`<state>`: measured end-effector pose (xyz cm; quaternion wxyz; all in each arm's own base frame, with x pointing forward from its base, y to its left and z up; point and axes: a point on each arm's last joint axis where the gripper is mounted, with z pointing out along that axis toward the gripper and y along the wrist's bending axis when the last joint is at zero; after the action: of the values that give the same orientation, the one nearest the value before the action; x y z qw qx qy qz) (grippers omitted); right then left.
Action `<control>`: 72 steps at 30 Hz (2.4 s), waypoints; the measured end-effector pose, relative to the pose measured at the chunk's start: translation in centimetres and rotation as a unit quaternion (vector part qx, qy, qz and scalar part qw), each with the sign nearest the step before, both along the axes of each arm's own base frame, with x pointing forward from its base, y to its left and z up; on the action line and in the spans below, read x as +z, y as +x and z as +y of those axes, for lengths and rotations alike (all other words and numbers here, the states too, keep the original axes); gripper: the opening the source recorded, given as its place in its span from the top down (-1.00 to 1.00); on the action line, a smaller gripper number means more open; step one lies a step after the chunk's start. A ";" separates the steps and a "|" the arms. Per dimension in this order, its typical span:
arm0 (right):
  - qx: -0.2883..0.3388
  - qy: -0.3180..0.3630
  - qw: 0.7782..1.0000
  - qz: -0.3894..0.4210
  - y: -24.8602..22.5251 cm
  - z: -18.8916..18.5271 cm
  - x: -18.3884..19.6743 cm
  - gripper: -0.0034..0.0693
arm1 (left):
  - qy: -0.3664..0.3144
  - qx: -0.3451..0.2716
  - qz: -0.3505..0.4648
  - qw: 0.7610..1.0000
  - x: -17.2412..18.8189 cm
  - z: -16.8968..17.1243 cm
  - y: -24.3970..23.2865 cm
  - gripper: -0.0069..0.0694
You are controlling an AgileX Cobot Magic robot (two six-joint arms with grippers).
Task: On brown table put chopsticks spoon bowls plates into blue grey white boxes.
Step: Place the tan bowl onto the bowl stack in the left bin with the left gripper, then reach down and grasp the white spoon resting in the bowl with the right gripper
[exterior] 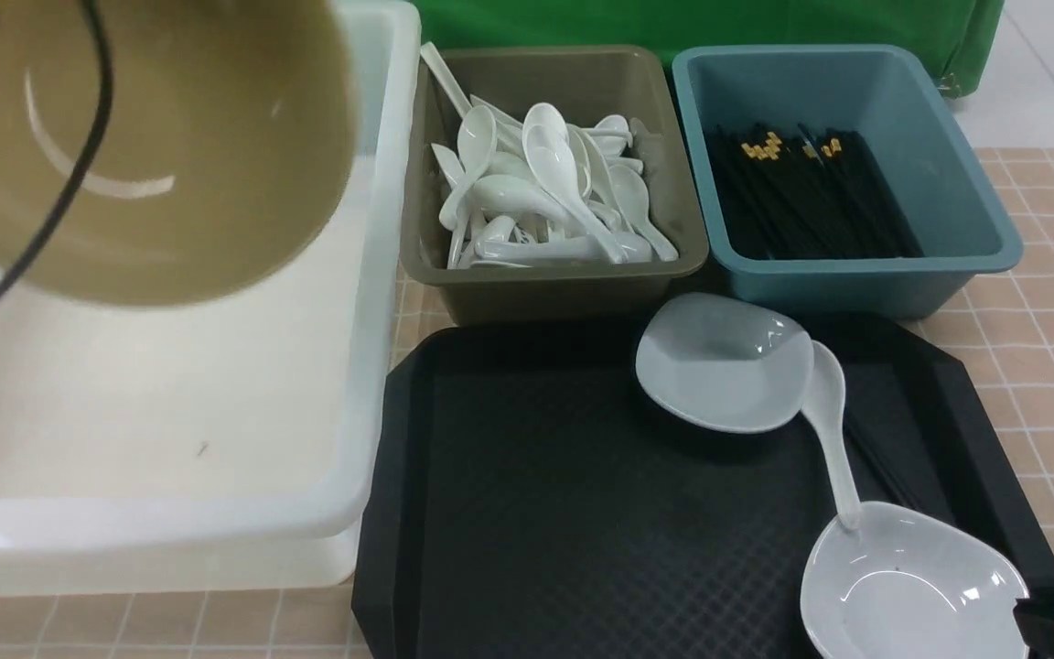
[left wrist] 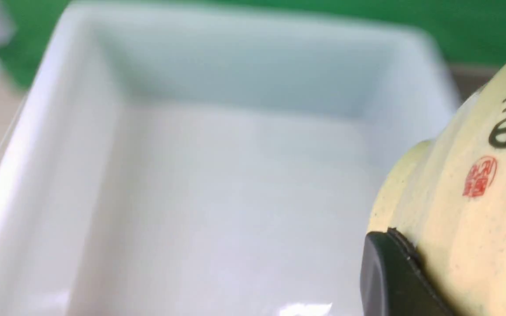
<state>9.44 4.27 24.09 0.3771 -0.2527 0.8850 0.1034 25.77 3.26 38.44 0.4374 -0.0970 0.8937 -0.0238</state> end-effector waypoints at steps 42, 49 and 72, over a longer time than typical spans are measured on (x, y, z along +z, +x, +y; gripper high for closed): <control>-0.005 0.003 1.000 -0.013 0.2 0.0 0.2 0.50 | -0.021 0.064 0.206 0.976 -13.0 4.5 5.3 -0.22; -0.008 0.004 1.000 -0.020 0.3 0.0 0.3 0.49 | -0.005 0.063 0.243 0.968 -16.9 5.0 5.6 0.16; -0.008 0.006 1.000 -0.015 0.2 0.0 0.2 0.46 | 0.009 0.126 0.099 0.987 -8.9 5.4 2.0 0.19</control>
<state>9.67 4.25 24.24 0.3924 -0.2448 0.8808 0.1017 27.82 8.64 29.56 0.3471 -0.2065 0.9135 0.0490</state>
